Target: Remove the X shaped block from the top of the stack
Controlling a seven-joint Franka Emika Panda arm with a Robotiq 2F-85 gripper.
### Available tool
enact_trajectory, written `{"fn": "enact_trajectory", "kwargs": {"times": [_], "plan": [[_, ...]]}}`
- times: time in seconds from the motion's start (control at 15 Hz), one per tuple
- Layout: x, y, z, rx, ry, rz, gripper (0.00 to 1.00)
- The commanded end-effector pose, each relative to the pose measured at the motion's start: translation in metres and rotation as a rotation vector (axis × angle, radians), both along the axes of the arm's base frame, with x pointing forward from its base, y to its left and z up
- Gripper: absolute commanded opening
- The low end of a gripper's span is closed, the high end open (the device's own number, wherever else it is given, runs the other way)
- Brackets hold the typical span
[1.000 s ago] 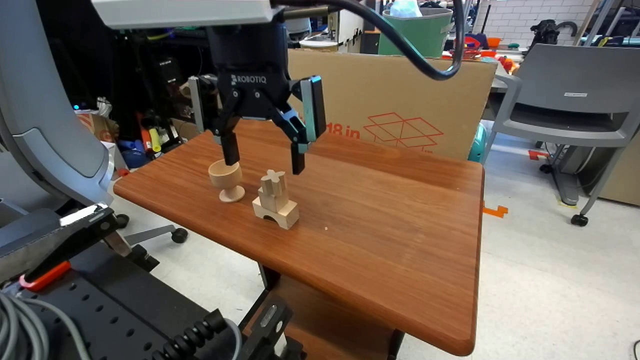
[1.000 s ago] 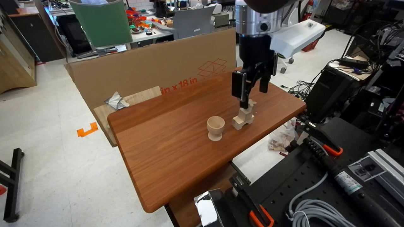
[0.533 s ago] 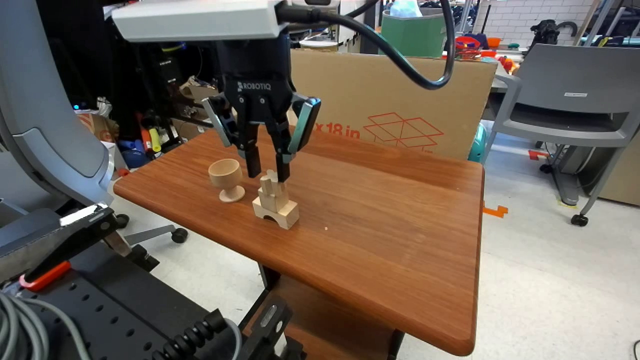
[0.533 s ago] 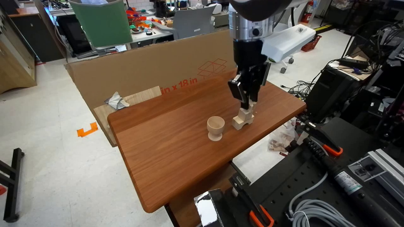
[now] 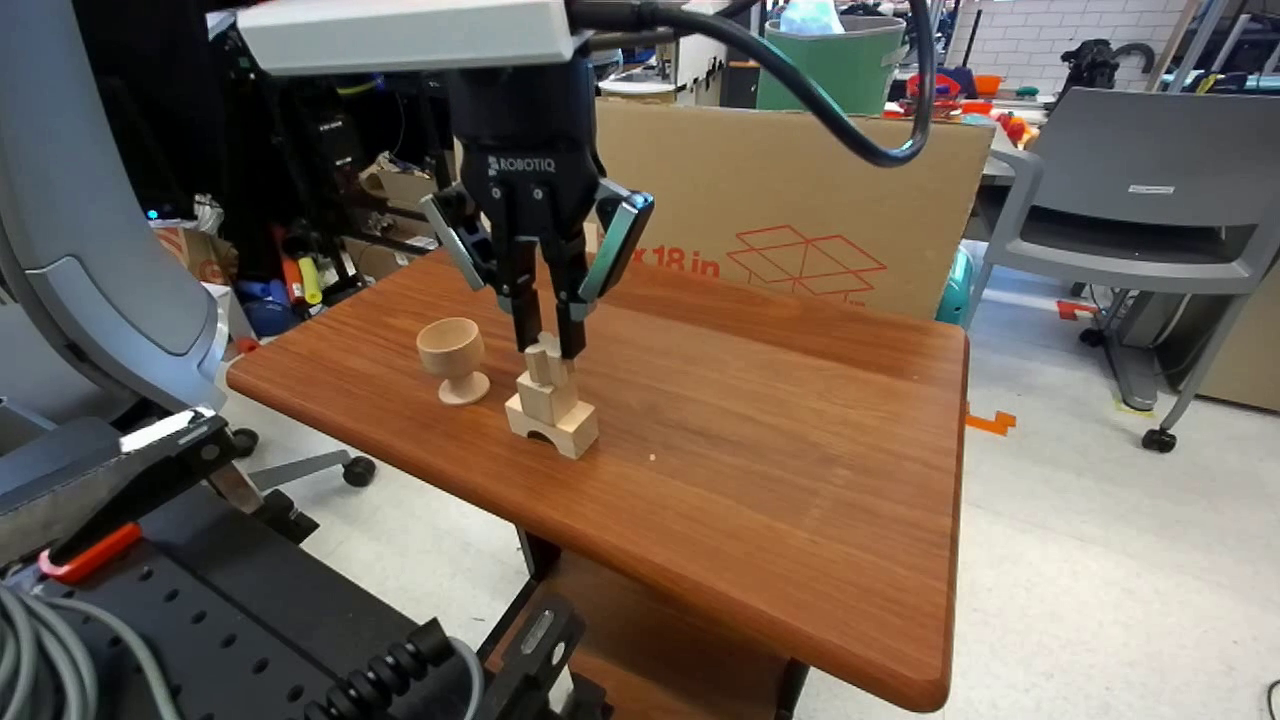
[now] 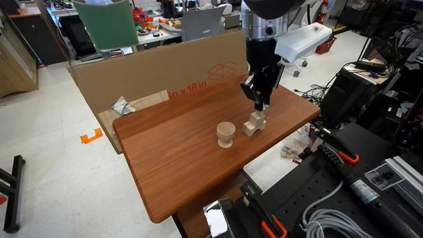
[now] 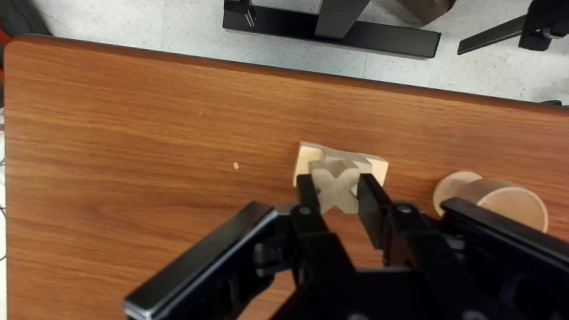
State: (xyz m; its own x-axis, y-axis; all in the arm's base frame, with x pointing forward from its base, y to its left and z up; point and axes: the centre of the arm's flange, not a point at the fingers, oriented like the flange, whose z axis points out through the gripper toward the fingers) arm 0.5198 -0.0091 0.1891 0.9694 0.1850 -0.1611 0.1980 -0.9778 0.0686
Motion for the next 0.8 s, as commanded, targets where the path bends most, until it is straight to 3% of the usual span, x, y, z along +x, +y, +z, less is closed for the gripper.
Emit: {"fn": "enact_trajectory", "kwargs": {"times": [0.0, 0.47, 0.73], "plan": [[-0.002, -0.026, 0.03, 0.012, -0.039, -0.064, 0.07], [0.067, -0.095, 0.064, 0.031, -0.007, -0.275, 0.07], [0.114, -0.118, 0.055, 0.047, 0.02, -0.339, 0.07]]}}
